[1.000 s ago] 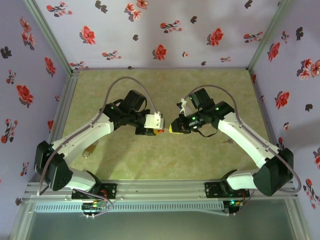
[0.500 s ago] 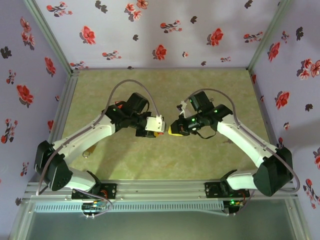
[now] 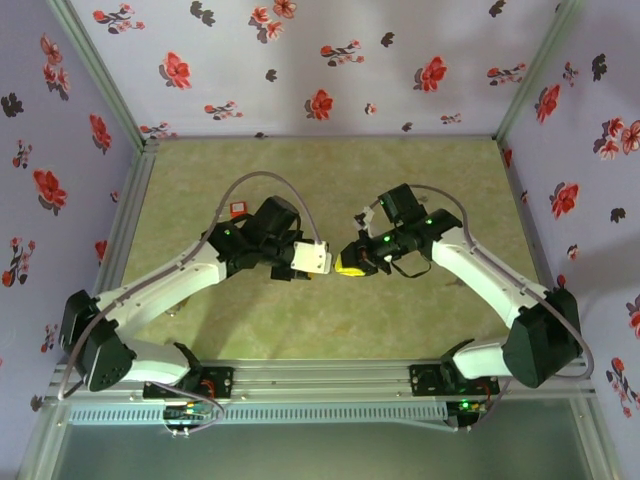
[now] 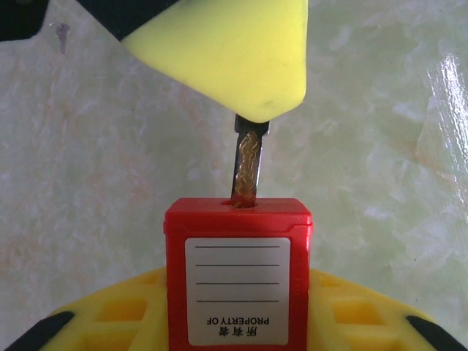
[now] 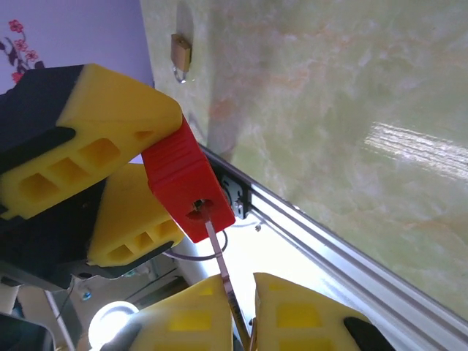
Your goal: Unlock with the key
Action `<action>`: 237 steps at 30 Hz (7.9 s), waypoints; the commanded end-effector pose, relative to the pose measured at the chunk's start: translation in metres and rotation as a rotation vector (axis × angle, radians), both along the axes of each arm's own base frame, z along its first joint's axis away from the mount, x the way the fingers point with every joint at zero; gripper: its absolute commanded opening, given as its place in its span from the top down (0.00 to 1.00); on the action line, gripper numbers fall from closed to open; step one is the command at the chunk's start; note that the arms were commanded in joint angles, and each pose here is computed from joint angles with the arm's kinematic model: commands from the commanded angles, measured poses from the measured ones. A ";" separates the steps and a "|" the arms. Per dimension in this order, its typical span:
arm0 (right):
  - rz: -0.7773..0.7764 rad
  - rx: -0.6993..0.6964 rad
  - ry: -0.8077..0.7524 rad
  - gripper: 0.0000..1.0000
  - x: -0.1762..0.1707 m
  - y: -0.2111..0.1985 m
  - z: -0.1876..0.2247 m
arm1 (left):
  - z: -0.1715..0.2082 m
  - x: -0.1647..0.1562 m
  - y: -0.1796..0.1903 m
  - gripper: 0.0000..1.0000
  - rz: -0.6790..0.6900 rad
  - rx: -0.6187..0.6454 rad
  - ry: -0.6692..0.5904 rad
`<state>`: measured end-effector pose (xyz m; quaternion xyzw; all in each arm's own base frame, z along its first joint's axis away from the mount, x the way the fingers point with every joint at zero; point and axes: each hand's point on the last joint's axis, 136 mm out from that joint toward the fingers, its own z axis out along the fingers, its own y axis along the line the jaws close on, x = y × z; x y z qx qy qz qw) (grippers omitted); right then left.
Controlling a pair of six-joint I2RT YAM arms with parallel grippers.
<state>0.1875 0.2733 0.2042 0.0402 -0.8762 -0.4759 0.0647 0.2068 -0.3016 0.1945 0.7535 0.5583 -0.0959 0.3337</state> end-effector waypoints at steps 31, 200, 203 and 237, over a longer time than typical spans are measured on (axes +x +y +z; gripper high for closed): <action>0.259 -0.098 -0.105 1.00 -0.024 -0.009 0.039 | 0.113 -0.065 -0.089 1.00 -0.325 -0.504 0.057; -0.396 0.192 0.348 1.00 -0.011 0.005 -0.033 | -0.010 0.050 -0.080 1.00 0.280 -0.283 -0.363; -0.428 0.188 0.397 1.00 -0.010 0.005 -0.032 | -0.009 0.059 -0.080 1.00 0.317 -0.295 -0.402; -0.476 -0.001 -0.389 0.31 0.059 -0.058 0.028 | 0.090 0.065 -0.072 1.00 0.574 -0.789 0.577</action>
